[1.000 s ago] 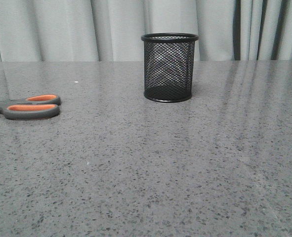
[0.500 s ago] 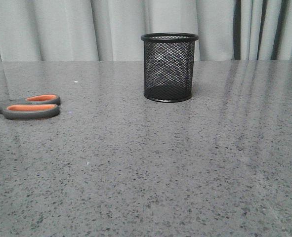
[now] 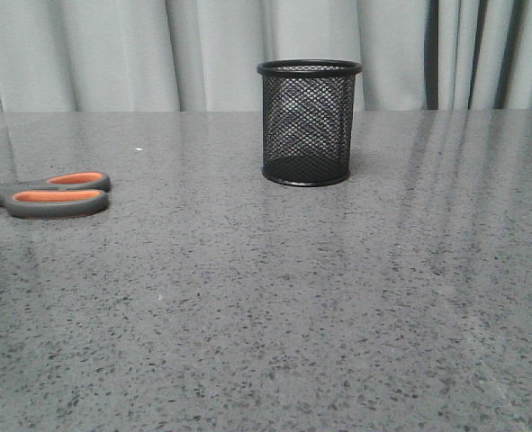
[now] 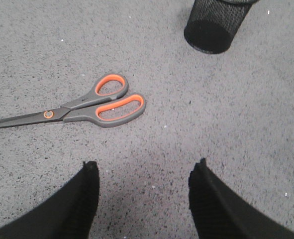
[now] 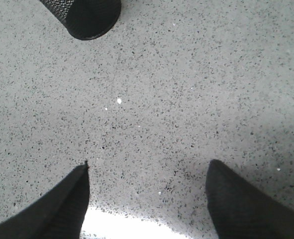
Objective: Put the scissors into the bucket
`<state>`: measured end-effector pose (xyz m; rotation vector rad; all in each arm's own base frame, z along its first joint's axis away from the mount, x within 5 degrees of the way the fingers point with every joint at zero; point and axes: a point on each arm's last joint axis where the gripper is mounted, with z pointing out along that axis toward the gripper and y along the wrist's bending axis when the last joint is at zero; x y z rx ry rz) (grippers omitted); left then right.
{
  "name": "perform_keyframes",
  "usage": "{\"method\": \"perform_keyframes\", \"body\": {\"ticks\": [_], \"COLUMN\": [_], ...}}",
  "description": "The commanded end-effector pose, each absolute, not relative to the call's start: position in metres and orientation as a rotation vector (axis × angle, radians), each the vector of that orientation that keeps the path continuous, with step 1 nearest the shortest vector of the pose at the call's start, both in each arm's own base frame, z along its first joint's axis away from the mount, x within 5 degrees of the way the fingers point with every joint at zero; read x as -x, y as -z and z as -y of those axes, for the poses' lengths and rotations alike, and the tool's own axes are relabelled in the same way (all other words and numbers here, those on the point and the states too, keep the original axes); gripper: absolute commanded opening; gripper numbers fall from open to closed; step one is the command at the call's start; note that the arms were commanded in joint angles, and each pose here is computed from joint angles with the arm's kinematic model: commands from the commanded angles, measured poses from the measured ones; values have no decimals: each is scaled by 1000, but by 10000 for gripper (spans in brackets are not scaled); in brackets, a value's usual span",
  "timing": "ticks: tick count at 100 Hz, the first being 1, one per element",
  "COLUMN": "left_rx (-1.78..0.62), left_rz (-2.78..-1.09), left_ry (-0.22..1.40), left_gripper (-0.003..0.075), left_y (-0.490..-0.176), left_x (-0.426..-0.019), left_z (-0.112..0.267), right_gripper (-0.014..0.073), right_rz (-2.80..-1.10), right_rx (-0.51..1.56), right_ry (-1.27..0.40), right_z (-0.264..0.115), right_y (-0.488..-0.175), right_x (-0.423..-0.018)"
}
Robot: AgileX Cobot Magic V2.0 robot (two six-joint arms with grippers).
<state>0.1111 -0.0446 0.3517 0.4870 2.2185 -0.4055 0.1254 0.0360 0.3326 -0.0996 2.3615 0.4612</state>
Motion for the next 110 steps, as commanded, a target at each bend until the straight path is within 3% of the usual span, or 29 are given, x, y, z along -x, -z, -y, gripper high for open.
{"method": "perform_keyframes", "body": {"ticks": [1, 44, 71, 88, 100, 110], "left_rx": [-522, -1037, -1413, -1604, -1770, -1883], "left_rz": [-2171, -2268, -2091, -2090, -2112, -2048], "left_ry": [420, 374, 272, 243, 114, 100], "left_gripper": [386, 387, 387, 387, 387, 387], "left_y": [-366, -365, -359, -348, -334, -327], "left_x": [-124, -214, -266, -285, -294, -297], "left_z": [48, 59, 64, 63, 62, 66], "right_gripper": [449, 449, 449, 449, 449, 449], "right_rz": [-2283, -2282, -2276, -2271, -2267, -2267], "right_rx": [95, 111, 138, 138, 143, 143], "right_ry": [-468, -462, -451, -449, -445, -445], "right_z": [-36, -37, -37, -37, -36, -36], "right_y": [-346, -346, -347, -347, -347, -347], "right_x": [-129, -129, -129, -129, -130, -130]}}
